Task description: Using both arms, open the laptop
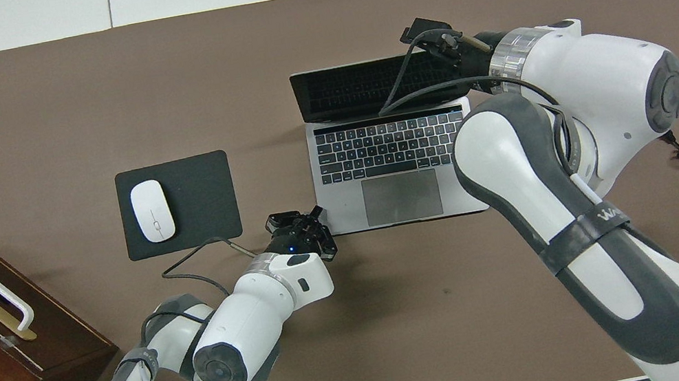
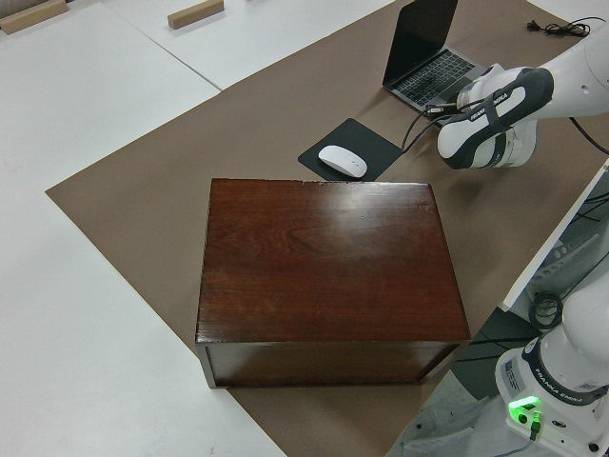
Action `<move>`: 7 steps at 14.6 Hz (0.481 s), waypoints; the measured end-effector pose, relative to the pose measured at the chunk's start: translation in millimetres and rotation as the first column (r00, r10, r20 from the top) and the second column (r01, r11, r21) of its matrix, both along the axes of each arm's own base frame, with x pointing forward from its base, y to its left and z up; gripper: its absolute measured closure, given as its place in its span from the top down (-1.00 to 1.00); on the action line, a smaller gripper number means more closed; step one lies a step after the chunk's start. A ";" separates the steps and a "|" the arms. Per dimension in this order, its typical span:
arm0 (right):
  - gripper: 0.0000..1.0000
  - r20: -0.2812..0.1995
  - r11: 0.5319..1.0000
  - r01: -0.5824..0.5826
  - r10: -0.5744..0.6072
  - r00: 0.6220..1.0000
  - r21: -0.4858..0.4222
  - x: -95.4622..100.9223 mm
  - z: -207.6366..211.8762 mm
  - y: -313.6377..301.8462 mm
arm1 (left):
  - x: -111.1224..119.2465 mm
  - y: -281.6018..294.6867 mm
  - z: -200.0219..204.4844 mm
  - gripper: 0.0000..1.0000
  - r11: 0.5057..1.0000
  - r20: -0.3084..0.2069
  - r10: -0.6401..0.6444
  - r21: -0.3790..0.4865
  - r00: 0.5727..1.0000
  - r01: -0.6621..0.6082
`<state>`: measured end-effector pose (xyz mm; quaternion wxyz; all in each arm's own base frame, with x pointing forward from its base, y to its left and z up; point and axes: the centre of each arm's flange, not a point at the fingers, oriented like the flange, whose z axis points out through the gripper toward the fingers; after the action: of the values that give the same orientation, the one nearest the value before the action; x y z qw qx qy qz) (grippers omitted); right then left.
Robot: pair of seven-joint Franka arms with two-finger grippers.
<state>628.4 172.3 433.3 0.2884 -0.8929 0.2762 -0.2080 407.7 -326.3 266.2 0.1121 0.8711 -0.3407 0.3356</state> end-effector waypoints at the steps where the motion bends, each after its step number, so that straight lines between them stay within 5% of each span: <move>1: 1.00 0.000 1.000 0.000 0.000 1.000 -0.002 3.6 0.2 -0.4 | 0.0 0.0 0.0 -0.98 1.000 0.000 0.000 0.000 1.000 0.000; 7: 1.00 0.002 1.000 0.011 -0.011 1.000 -0.017 17.9 -3.9 -1.9 | 0.0 0.0 0.0 -0.98 1.000 0.000 0.000 0.000 1.000 0.000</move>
<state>646.3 170.4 429.5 0.2798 -0.8936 0.2792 -0.2127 407.7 -326.3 266.2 0.1120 0.8710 -0.3409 0.3356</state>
